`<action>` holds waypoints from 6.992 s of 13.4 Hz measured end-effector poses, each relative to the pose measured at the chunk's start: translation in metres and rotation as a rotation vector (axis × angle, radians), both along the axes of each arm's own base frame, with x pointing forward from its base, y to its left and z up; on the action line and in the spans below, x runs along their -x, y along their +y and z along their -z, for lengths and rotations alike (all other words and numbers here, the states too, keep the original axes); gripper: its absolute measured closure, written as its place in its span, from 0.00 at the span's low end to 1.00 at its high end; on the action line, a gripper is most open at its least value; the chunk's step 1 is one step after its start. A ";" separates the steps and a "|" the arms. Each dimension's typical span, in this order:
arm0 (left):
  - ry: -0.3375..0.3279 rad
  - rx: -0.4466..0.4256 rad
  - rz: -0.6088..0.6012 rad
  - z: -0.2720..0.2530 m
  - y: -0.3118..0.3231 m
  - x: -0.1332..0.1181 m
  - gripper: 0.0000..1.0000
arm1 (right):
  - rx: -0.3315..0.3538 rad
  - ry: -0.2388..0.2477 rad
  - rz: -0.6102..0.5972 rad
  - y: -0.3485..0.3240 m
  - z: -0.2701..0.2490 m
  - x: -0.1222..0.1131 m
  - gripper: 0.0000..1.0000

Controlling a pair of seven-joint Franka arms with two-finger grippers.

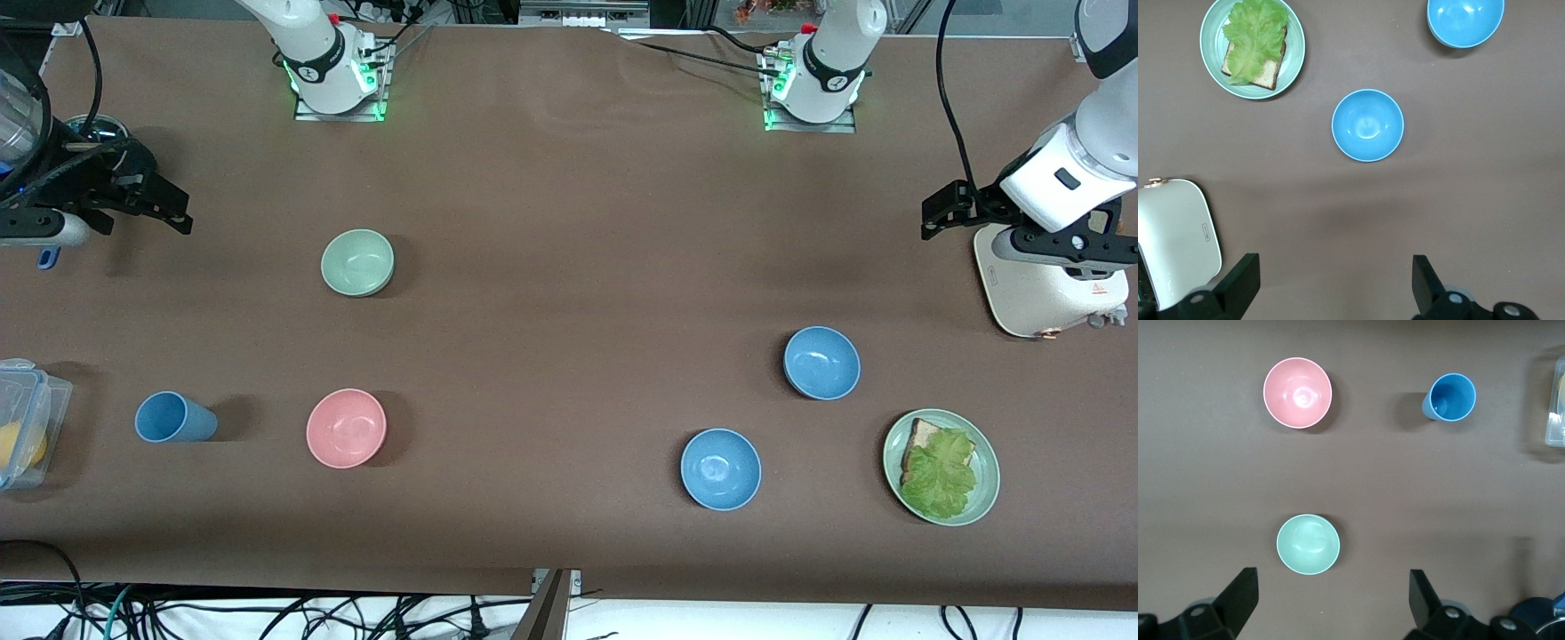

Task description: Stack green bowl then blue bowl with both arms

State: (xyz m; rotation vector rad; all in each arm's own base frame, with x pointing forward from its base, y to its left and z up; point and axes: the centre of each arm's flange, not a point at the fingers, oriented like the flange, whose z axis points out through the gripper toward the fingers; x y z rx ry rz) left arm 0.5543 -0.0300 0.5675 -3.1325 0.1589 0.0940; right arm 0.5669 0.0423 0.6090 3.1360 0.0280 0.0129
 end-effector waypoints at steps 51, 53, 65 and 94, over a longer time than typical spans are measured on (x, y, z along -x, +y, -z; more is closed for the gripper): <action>0.000 0.000 0.000 0.000 0.000 0.000 0.00 | -0.016 0.101 -0.039 0.026 0.395 0.106 0.22; 0.000 0.000 0.000 0.000 0.000 0.000 0.00 | -0.016 0.100 -0.038 0.025 0.401 0.109 0.46; 0.000 0.000 0.001 0.000 0.000 0.000 0.00 | -0.059 0.001 0.005 0.098 0.330 0.054 0.95; 0.119 0.029 -0.006 0.171 0.012 -0.071 0.00 | -0.064 0.089 0.096 0.231 0.199 -0.065 0.01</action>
